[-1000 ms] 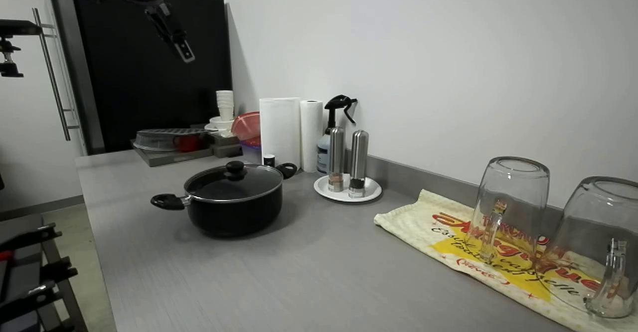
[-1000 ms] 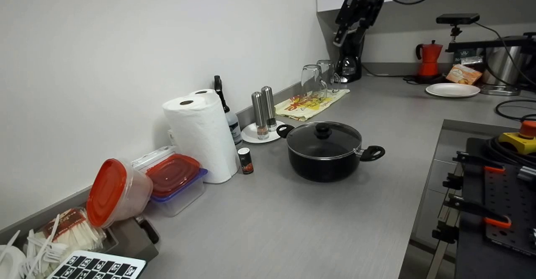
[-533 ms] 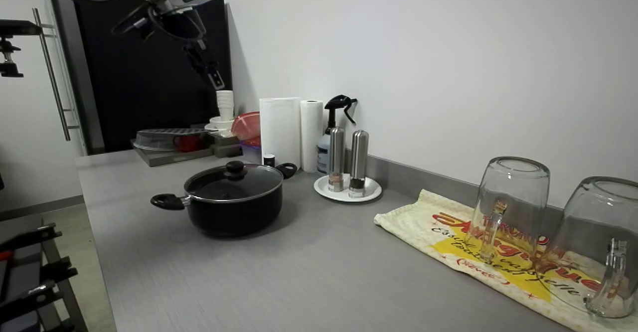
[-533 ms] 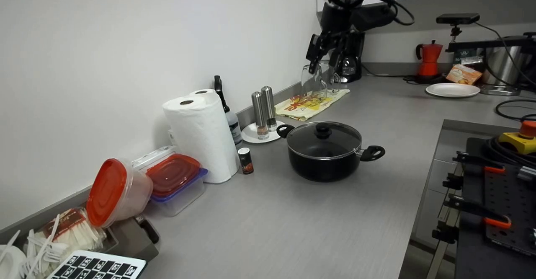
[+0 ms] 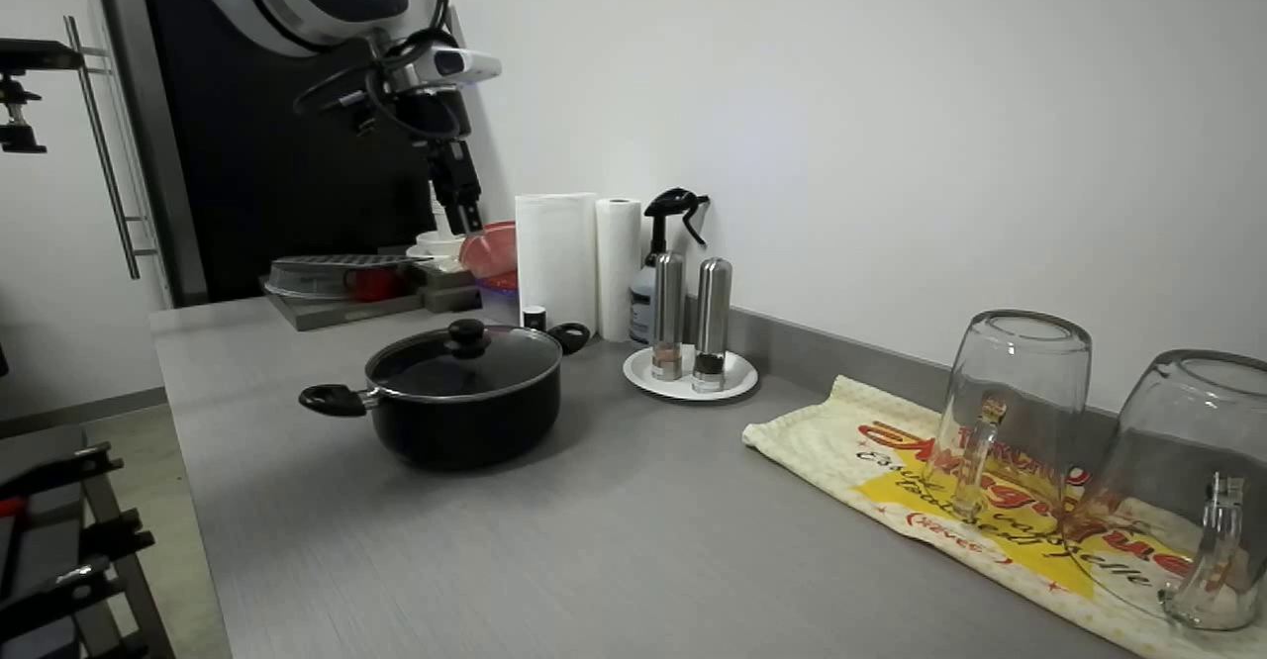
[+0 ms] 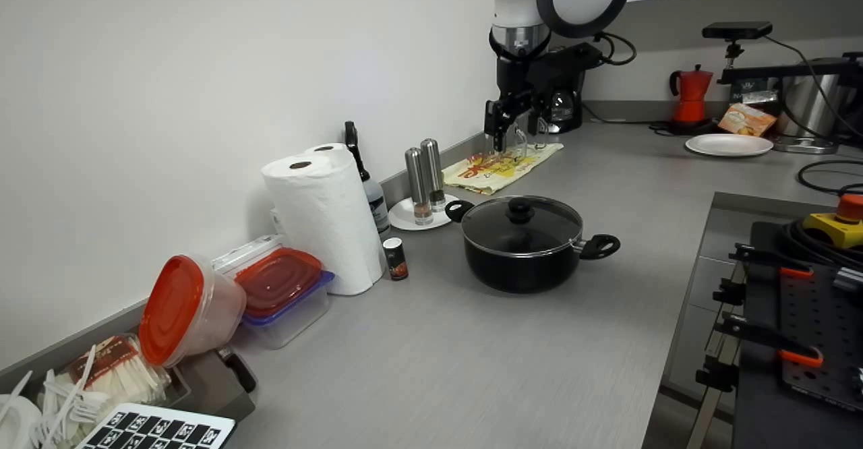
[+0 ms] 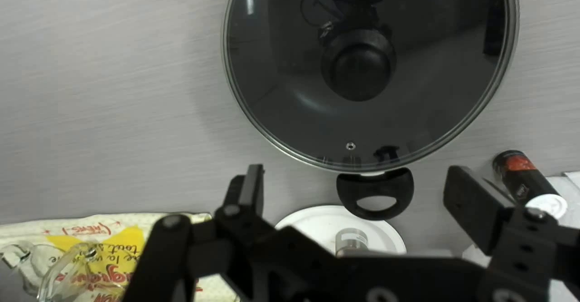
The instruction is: Remove the lid from the pot
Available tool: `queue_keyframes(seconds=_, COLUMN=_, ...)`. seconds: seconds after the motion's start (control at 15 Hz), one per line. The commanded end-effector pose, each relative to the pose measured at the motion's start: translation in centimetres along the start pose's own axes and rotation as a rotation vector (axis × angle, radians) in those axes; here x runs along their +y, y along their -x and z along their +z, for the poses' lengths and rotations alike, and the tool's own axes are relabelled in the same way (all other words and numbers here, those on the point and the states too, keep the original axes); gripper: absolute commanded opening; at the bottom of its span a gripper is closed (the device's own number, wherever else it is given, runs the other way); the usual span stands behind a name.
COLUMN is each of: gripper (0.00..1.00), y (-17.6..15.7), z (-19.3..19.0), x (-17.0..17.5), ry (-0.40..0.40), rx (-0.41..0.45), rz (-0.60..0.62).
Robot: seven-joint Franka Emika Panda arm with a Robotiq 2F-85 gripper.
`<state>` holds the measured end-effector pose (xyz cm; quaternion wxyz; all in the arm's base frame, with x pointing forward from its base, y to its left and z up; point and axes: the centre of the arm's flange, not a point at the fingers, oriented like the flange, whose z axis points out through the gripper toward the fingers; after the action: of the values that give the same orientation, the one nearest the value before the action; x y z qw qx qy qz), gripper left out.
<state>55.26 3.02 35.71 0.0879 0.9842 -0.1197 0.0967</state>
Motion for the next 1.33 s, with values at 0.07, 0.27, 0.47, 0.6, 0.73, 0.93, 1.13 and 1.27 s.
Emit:
queue_keyframes(seconds=0.07, gripper=1.0, y=0.0, z=2.0, x=-0.8, ry=0.008, rx=-0.125, rz=0.028)
queue_keyframes(seconds=0.27, gripper=1.0, y=0.8, z=3.4, x=-0.8, ry=0.006, rx=-0.188, rz=0.044)
queue_keyframes(seconds=0.47, gripper=1.0, y=1.0, z=4.5, x=-1.2, ry=0.002, rx=-0.203, rz=0.06)
queue_keyframes(seconds=0.6, gripper=1.0, y=0.7, z=5.1, x=-1.5, ry=0.003, rx=-0.198, rz=0.059)
queue_keyframes(seconds=0.73, gripper=1.0, y=0.4, z=5.3, x=-1.8, ry=-0.003, rx=-0.2, rz=0.059)
queue_keyframes(seconds=0.93, gripper=1.0, y=-0.1, z=5.3, x=-2.4, ry=-0.015, rx=-0.199, rz=0.059)
queue_keyframes(seconds=1.13, gripper=1.0, y=-0.8, z=5.1, x=-3.1, ry=-0.026, rx=-0.172, rz=0.065)
queue_keyframes(seconds=1.27, gripper=1.0, y=-1.2, z=5.2, x=-3.2, ry=-0.026, rx=-0.158, rz=0.066)
